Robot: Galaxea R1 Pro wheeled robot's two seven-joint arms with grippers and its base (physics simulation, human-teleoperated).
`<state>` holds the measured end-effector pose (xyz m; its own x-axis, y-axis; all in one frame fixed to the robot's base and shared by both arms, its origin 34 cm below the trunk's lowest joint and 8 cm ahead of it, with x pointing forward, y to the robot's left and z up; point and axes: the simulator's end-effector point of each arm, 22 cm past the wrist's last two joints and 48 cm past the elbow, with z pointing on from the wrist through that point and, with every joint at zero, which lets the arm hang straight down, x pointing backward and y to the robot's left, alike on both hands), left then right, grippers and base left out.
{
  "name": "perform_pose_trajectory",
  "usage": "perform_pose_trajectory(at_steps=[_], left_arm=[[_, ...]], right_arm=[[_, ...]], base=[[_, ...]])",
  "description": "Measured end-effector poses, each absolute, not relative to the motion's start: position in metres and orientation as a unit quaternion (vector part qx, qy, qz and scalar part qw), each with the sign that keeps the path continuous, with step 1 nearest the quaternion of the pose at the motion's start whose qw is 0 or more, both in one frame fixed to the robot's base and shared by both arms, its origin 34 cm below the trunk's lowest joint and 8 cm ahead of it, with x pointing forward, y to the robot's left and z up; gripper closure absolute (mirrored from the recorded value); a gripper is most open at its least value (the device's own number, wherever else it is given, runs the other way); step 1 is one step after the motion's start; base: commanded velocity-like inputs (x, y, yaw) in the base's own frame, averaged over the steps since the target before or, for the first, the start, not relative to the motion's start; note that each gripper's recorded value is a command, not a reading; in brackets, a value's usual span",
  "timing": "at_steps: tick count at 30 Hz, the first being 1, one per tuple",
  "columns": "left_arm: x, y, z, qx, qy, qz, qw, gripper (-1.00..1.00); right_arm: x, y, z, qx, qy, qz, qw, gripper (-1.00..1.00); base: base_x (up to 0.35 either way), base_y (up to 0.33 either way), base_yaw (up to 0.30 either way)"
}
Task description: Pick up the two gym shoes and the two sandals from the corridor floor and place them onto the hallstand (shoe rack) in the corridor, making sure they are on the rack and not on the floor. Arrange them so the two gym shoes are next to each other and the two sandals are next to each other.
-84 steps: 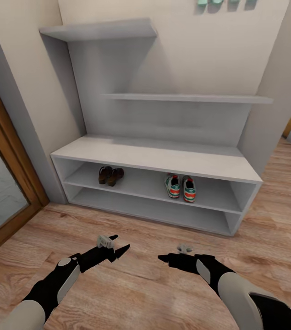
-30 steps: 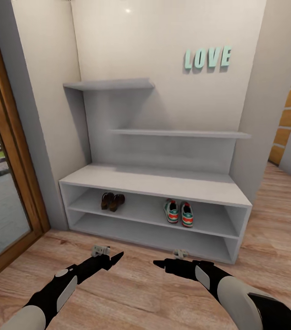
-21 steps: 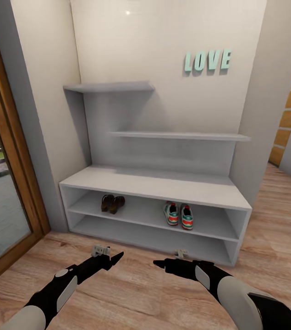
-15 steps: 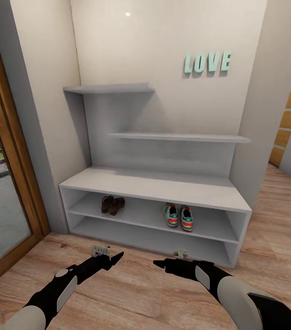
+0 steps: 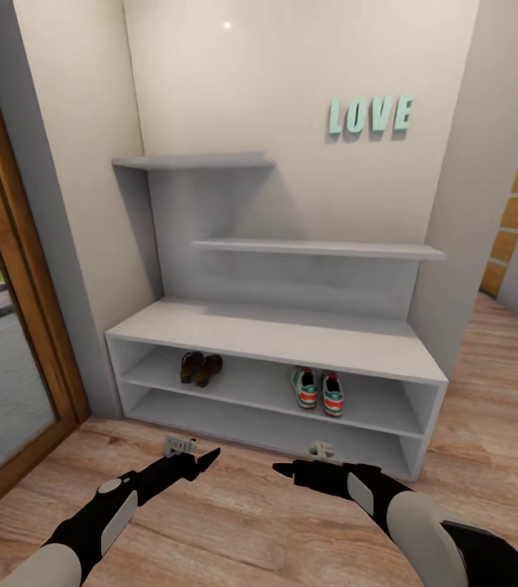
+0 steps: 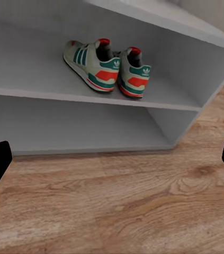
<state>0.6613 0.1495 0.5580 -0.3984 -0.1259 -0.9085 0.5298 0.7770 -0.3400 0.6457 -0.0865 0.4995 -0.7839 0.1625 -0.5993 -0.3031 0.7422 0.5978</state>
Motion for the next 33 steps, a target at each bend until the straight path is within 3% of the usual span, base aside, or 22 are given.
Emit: perform_pose_trajectory(at_steps=[33], left_arm=[[0.673, 0.145, 0.599, 0.121, 0.791, -0.314, 0.512, -1.00]], right_arm=[[0.654, -0.087, 0.541, -0.030, 0.883, 0.358, 0.302, -1.00]], base=[[0.000, 0.000, 0.000]])
